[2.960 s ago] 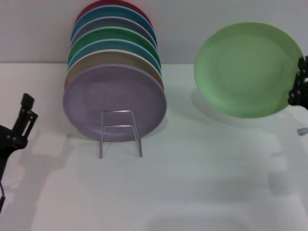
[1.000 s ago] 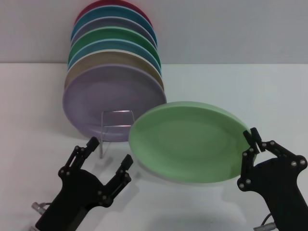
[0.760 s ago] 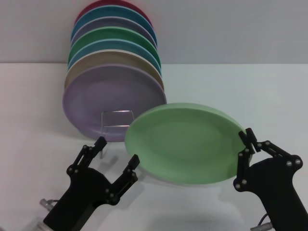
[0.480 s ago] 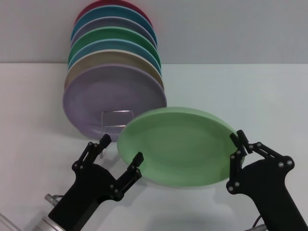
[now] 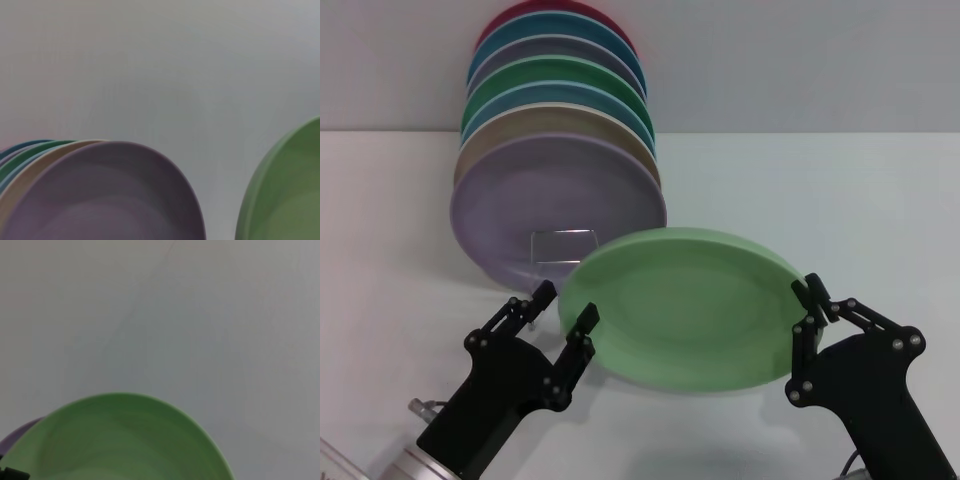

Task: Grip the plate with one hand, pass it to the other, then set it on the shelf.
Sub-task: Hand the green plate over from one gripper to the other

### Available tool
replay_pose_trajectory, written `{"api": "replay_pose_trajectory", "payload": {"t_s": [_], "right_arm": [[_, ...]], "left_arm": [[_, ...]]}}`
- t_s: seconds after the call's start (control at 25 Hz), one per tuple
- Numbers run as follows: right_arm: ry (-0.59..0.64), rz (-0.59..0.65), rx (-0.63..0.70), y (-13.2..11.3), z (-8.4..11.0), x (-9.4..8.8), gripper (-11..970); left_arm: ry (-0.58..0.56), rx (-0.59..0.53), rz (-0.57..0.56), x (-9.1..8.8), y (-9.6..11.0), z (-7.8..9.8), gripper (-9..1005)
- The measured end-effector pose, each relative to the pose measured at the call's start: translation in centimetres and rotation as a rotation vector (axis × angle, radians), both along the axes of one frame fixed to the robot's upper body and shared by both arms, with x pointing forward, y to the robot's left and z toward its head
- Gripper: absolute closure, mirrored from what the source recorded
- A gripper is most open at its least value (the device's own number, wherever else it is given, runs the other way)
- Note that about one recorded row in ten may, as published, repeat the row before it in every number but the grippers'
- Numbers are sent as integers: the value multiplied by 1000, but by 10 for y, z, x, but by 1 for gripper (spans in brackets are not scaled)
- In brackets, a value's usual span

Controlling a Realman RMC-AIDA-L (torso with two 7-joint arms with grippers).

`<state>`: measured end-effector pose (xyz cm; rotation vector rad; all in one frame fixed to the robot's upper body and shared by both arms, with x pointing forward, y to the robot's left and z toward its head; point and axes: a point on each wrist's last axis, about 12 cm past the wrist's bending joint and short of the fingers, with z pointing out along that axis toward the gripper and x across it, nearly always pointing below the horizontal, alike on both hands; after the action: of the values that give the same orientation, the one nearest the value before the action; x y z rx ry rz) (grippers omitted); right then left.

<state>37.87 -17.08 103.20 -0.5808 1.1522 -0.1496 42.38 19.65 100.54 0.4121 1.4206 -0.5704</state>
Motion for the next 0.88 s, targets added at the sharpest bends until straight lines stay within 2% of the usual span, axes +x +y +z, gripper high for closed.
{"api": "replay_pose_trajectory", "payload": {"t_s": [0.4, 0.56, 0.88], "right_arm": [[1, -1, -2, 0, 0, -1, 946], [1, -2, -2, 0, 0, -1, 946], [7, 0, -6, 0, -1, -1, 946]], "left_arm": [[11, 17, -2, 2, -1, -2, 537], [11, 22, -4, 3, 0, -2, 758], [13, 25, -1, 2, 0, -3, 876]]}}
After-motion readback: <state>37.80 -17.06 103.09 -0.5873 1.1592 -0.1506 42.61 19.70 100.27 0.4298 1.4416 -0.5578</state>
